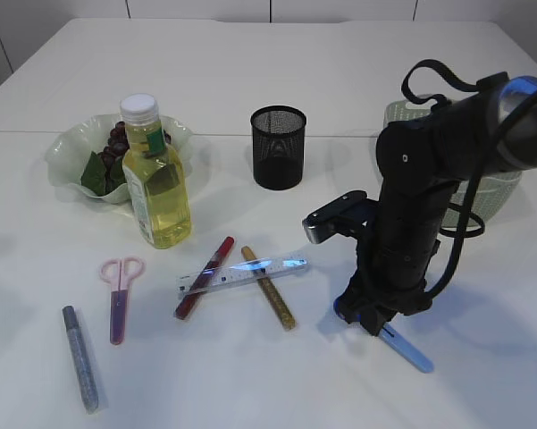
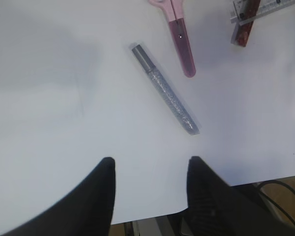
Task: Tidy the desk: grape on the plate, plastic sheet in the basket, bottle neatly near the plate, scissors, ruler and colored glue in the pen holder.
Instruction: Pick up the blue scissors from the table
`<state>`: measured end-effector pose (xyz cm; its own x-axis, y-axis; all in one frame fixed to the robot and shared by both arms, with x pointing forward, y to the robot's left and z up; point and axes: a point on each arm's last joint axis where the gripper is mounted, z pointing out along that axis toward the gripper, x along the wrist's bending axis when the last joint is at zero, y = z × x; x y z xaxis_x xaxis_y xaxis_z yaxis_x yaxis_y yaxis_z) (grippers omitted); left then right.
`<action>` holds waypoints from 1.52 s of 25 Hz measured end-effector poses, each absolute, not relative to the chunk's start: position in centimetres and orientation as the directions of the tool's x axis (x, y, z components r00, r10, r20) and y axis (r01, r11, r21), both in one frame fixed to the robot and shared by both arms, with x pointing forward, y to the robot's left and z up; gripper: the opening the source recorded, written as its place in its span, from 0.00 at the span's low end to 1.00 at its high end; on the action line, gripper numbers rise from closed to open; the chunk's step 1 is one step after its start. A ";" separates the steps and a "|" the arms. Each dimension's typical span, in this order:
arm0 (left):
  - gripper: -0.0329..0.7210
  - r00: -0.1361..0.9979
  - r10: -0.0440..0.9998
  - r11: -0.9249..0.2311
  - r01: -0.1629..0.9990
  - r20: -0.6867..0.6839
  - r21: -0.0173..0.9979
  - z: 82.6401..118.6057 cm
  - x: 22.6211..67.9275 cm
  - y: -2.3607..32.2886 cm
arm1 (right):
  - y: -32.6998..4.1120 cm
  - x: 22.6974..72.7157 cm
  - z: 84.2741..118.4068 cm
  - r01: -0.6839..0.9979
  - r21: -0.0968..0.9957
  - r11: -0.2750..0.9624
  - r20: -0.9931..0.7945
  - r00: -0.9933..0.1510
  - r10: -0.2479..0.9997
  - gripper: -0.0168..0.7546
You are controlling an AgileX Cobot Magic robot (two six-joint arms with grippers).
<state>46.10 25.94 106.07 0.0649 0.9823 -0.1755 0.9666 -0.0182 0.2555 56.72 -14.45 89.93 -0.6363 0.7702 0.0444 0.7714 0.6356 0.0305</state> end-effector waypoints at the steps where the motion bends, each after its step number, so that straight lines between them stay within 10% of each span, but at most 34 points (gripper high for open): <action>1: 0.51 0.065 0.982 -0.018 0.967 -0.175 0.256 106.1 46.1 25.9 | -14.4 56.7 89.9 0.772 0.031 0.635 0.046 -0.635 0.771 0.32; 17: 0.50 0.065 0.982 -0.018 0.967 -0.175 0.256 106.1 46.1 25.9 | -14.3 56.8 90.1 0.780 0.042 0.625 0.058 -0.626 0.778 0.19; 25: 0.50 0.065 0.982 -0.018 0.966 -0.176 0.258 106.1 46.1 25.9 | -14.2 56.8 90.1 0.786 0.043 0.616 0.069 -0.618 0.783 0.51; 38: 0.48 0.065 0.982 -0.015 0.963 -0.176 0.269 106.1 46.2 25.9 | -14.1 56.9 90.1 0.840 0.056 0.539 0.072 -0.542 0.837 0.54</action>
<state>46.23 25.93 106.11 0.0649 0.9823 -0.1758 0.9630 -0.0155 0.2692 56.91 -14.08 90.08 -0.5420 0.8373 0.0719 0.8403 0.5392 0.0561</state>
